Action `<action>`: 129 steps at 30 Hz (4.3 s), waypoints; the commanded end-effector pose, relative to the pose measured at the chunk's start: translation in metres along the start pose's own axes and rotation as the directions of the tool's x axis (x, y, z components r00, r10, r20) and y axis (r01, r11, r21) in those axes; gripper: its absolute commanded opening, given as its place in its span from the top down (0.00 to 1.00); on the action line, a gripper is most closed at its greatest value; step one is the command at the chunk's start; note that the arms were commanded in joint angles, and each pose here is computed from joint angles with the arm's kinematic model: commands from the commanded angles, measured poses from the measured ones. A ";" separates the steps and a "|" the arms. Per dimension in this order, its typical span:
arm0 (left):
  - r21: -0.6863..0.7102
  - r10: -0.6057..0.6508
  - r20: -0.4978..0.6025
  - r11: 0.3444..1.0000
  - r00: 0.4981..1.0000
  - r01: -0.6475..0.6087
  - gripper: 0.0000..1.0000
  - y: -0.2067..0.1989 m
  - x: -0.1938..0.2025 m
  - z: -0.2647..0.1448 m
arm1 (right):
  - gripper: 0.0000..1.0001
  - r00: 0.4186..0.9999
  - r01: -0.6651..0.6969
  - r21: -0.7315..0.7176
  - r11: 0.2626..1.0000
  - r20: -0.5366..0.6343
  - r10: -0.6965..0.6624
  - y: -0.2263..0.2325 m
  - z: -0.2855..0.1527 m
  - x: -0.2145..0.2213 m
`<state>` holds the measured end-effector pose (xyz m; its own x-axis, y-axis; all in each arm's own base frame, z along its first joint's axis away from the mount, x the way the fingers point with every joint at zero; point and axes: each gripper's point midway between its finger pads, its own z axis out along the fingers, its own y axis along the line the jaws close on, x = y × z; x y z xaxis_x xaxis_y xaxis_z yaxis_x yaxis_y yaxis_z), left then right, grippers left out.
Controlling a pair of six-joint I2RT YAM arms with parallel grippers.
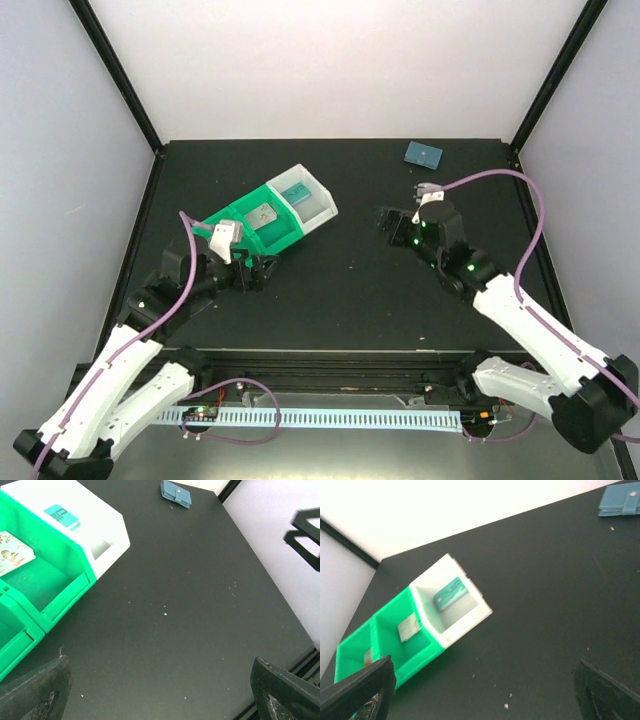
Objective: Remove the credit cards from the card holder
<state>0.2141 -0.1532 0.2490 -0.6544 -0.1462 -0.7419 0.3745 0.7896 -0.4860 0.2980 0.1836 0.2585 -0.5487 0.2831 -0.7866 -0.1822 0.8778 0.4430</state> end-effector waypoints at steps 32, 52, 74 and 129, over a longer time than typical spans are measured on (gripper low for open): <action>-0.032 0.128 0.007 0.991 0.992 -0.128 0.01 0.014 0.015 -0.002 | 0.50 0.593 -0.804 0.120 0.582 0.214 0.776 -0.304 0.265 -0.073; -0.033 0.131 0.013 0.991 0.991 -0.130 0.01 0.014 0.014 -0.002 | 0.55 0.559 -0.829 0.188 0.527 0.237 0.795 -0.349 0.314 -0.071; -0.034 0.129 0.013 0.991 0.992 -0.129 0.01 0.014 0.014 -0.001 | 0.99 0.627 -0.779 0.158 0.607 0.202 0.752 -0.343 0.319 -0.075; -0.059 0.124 0.008 0.991 0.992 -0.123 0.01 0.019 0.014 0.001 | 0.87 0.695 -0.714 0.046 0.699 0.168 0.699 -0.346 0.344 -0.094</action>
<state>0.2090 -0.1438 0.2236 -0.6180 -0.0482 -0.7847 0.4168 0.8262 -0.3790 0.6886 -0.0166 0.0320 -0.3565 0.8905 -0.2826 0.3418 0.4059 0.8476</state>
